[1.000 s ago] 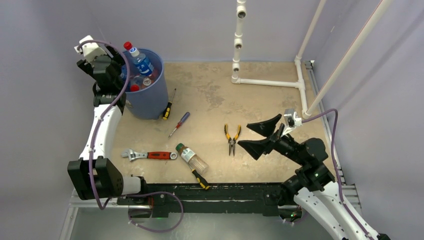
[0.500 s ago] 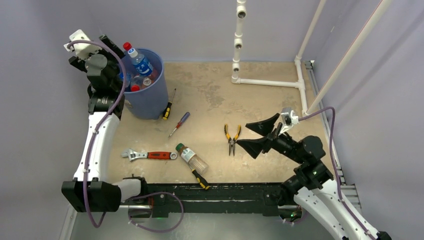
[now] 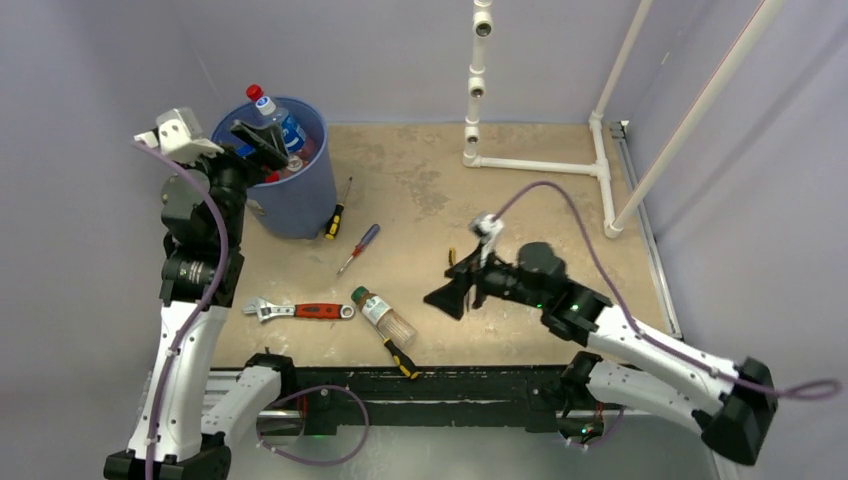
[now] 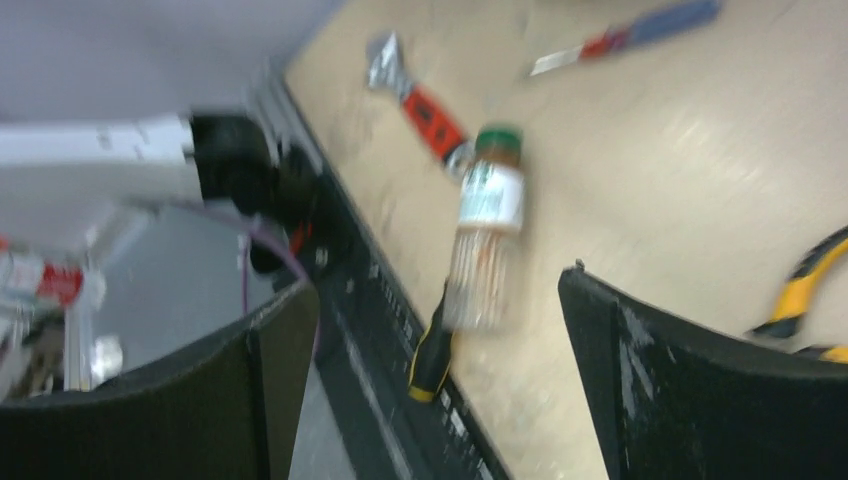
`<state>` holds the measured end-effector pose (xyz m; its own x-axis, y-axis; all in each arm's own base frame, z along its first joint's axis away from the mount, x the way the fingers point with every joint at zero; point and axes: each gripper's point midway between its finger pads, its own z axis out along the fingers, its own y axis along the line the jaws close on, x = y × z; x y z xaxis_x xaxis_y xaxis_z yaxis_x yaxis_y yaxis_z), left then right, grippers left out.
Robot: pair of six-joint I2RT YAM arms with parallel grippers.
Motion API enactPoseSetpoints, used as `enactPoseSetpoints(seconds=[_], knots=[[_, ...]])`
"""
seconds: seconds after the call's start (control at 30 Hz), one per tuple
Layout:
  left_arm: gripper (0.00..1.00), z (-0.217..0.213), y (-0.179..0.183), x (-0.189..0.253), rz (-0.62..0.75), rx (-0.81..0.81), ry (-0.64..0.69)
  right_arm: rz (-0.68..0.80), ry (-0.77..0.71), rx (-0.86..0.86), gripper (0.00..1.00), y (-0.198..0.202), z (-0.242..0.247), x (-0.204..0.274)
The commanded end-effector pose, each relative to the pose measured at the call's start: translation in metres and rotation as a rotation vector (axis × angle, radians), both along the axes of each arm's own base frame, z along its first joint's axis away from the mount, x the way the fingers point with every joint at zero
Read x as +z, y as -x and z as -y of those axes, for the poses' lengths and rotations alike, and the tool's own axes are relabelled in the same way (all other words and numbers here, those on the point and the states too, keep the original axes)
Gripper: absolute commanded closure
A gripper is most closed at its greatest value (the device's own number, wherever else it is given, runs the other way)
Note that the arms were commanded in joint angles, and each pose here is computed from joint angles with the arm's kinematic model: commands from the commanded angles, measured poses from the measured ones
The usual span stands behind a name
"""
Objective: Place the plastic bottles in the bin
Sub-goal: Place the plastic bottle in the trash bin, then pick up the plastic bottle at the center of the board.
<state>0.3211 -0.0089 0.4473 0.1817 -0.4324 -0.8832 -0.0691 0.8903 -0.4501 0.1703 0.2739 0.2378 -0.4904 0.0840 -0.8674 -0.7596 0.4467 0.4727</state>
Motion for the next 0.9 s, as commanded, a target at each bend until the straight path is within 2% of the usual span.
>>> enactPoseSetpoints(seconds=[0.0,0.1,0.33,0.7,0.87], knots=[[0.01,0.033,0.006,-0.064,-0.167,-0.178,0.037,0.024,0.135,-0.034,0.06,0.004,-0.040,-0.014],[0.01,0.039,0.013,-0.094,-0.206,-0.212,0.064,-0.009,0.219,-0.028,0.05,-0.001,-0.061,-0.042],[0.01,0.052,0.023,-0.134,-0.253,-0.290,0.059,-0.030,0.360,0.040,0.04,-0.004,-0.089,-0.092],[0.01,0.076,0.034,-0.186,-0.293,-0.406,0.046,-0.040,0.462,0.109,0.01,0.003,-0.110,-0.128],[0.01,0.098,0.042,-0.178,-0.254,-0.528,0.030,-0.039,0.477,0.130,0.01,0.007,-0.119,-0.133]])
